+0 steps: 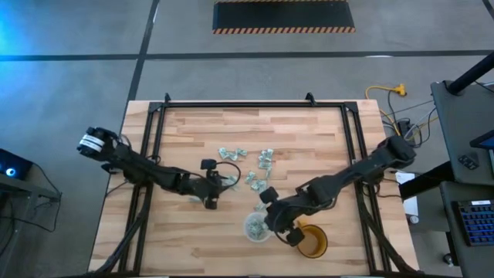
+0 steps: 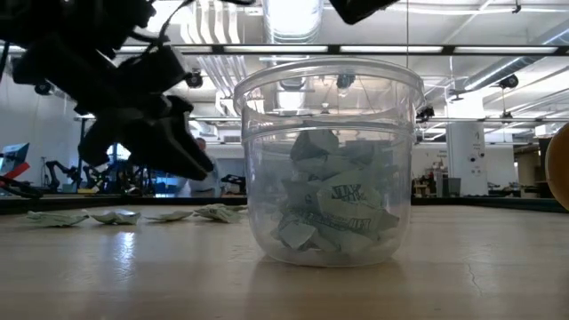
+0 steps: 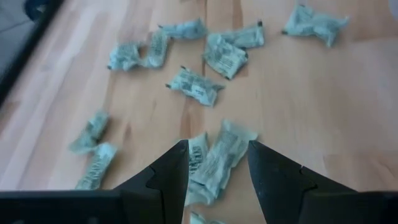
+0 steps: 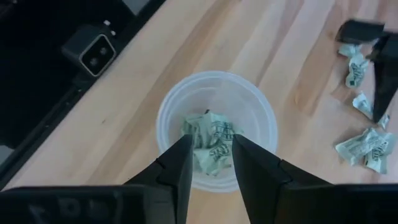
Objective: Pick and place Stevia / Truvia into bins
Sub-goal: Put the stevia packet into the transparent bin
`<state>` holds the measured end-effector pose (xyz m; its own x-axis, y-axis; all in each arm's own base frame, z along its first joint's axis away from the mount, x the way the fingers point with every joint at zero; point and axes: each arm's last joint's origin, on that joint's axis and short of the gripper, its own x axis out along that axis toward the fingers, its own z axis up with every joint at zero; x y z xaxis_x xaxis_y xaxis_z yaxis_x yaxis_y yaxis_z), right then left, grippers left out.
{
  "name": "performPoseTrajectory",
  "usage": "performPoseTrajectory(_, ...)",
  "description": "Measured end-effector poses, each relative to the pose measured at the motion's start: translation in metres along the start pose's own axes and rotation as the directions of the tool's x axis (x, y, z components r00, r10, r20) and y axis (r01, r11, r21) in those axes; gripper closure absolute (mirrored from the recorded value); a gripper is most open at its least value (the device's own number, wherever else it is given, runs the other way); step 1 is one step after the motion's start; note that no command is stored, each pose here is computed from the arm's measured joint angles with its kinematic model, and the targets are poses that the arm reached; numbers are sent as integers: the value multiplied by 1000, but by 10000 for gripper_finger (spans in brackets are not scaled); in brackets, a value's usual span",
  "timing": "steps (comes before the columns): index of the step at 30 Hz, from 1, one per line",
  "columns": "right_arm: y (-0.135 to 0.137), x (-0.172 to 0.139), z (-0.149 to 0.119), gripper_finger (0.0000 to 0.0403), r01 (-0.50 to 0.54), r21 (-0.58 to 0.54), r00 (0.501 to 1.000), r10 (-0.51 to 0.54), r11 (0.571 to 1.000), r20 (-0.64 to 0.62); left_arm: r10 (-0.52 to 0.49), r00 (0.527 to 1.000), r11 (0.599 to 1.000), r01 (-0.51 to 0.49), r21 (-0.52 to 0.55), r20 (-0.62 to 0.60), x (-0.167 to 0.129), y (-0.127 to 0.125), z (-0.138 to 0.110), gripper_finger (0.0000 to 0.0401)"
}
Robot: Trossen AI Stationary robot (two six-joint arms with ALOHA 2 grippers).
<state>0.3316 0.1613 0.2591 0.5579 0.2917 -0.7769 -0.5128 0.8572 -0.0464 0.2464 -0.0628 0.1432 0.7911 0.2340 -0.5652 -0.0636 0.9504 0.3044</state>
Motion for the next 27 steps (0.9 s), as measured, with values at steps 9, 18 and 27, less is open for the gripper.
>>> performPoseTrajectory(9, 15, -14, -1, 303, 46, -22, 999, -46, 999, 7, 2, 995, 1000, -1, 13, -99, 27, -1, -7, 253)
performPoseTrajectory(18, 25, -23, -3, 313, 79, -34, 997, -79, 996, 20, -35, 992, 999, 35, -9, -119, 30, 3, -8, 273)
performPoseTrajectory(27, 26, -22, -3, 326, 78, -27, 997, -77, 997, 19, -59, 989, 998, 58, -7, -136, 30, 3, -9, 357)
